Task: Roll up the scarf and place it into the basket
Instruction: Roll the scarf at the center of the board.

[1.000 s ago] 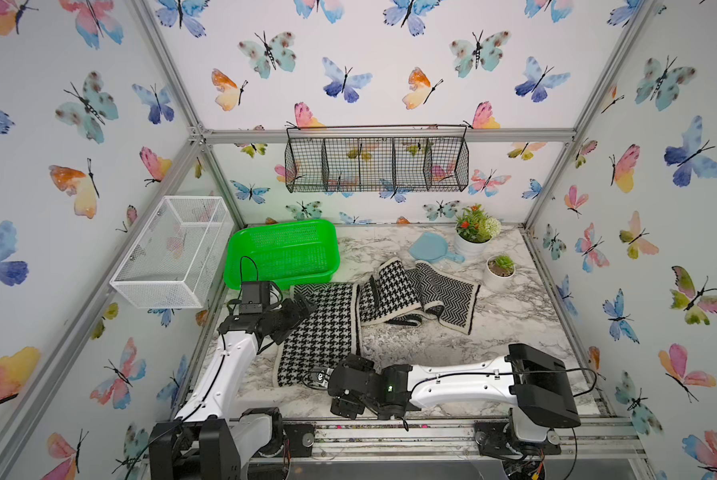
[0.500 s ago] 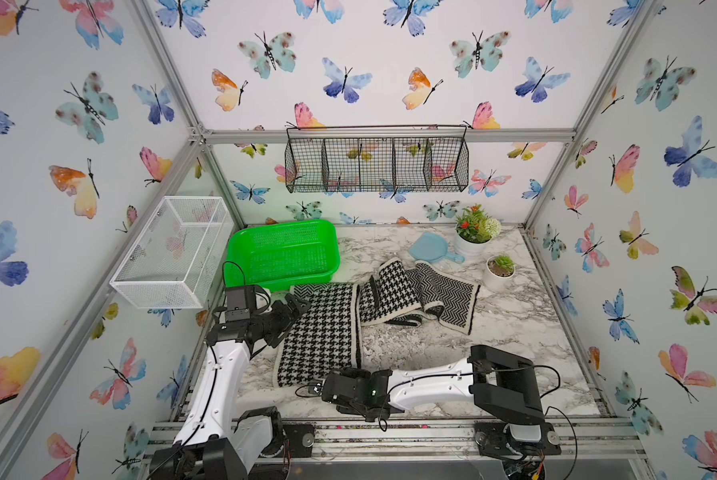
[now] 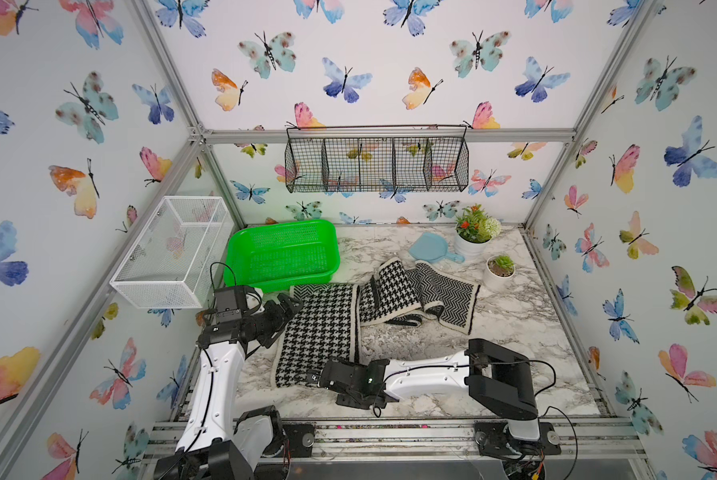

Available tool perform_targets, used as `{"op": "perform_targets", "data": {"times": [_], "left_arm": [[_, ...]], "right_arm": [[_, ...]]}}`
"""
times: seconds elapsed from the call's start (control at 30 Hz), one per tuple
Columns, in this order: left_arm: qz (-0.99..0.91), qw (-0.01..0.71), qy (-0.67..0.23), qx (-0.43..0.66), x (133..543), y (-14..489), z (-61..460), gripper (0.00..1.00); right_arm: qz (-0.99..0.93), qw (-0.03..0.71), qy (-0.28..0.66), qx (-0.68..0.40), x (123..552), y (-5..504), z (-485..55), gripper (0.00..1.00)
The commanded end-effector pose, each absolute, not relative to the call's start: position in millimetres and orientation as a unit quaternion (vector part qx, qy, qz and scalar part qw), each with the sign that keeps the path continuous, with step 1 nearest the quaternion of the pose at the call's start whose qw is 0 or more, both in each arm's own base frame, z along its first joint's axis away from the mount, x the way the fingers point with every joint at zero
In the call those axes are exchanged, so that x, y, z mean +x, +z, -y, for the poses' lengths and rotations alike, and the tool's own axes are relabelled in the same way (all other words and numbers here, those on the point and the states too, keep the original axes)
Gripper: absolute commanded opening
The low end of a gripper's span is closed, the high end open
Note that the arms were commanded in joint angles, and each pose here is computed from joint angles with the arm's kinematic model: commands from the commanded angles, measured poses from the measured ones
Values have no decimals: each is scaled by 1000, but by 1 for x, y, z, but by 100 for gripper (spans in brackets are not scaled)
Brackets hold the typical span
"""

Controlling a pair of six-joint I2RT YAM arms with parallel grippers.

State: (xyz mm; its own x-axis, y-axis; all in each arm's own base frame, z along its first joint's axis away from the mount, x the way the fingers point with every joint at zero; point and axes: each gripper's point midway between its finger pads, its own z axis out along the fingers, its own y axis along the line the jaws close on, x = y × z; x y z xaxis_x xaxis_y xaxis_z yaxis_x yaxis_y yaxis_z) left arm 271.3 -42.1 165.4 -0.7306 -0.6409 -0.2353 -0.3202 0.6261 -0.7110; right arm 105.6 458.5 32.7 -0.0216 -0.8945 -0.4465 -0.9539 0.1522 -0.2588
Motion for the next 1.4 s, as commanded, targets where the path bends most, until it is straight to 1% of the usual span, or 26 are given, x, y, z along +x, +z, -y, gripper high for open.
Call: {"op": "perform_targets", "data": {"times": [0.0,0.1,0.23,0.4,0.5,0.57,0.7,0.8,0.9,1.03,1.2,1.37], "left_arm": [[-872,276,-305,-264,270,183,33,98],[-872,300,-286,-261,269,195,27,98],[-871,321,-266,-261,266,204,20,98],[-869,336,-255,-259,261,210,17,98],[-869,338,-255,-255,259,211,18,98],[-869,340,-256,-251,258,214,19,98],[-867,347,-267,-237,255,219,24,98],[-871,339,-271,-229,251,216,27,98],[-870,327,-304,-209,246,217,41,98],[-869,313,-332,-191,234,214,54,99],[-861,300,-369,-180,217,212,69,98],[-851,271,-414,-178,201,207,85,98]], "right_arm": [[-732,205,136,-635,81,49,-467,2],[-744,166,193,-618,76,61,-472,2],[-750,125,247,-600,82,79,-476,2],[-745,87,327,-575,103,102,-483,2],[-742,64,372,-554,121,108,-485,2],[-743,49,385,-546,133,106,-487,2],[-746,19,399,-533,153,96,-489,2],[-754,2,396,-524,169,83,-486,2],[-765,-2,388,-515,181,68,-480,4],[-770,-17,385,-509,186,60,-470,5],[-769,-25,382,-511,185,64,-459,7],[-769,-29,378,-515,185,66,-456,7]]}}
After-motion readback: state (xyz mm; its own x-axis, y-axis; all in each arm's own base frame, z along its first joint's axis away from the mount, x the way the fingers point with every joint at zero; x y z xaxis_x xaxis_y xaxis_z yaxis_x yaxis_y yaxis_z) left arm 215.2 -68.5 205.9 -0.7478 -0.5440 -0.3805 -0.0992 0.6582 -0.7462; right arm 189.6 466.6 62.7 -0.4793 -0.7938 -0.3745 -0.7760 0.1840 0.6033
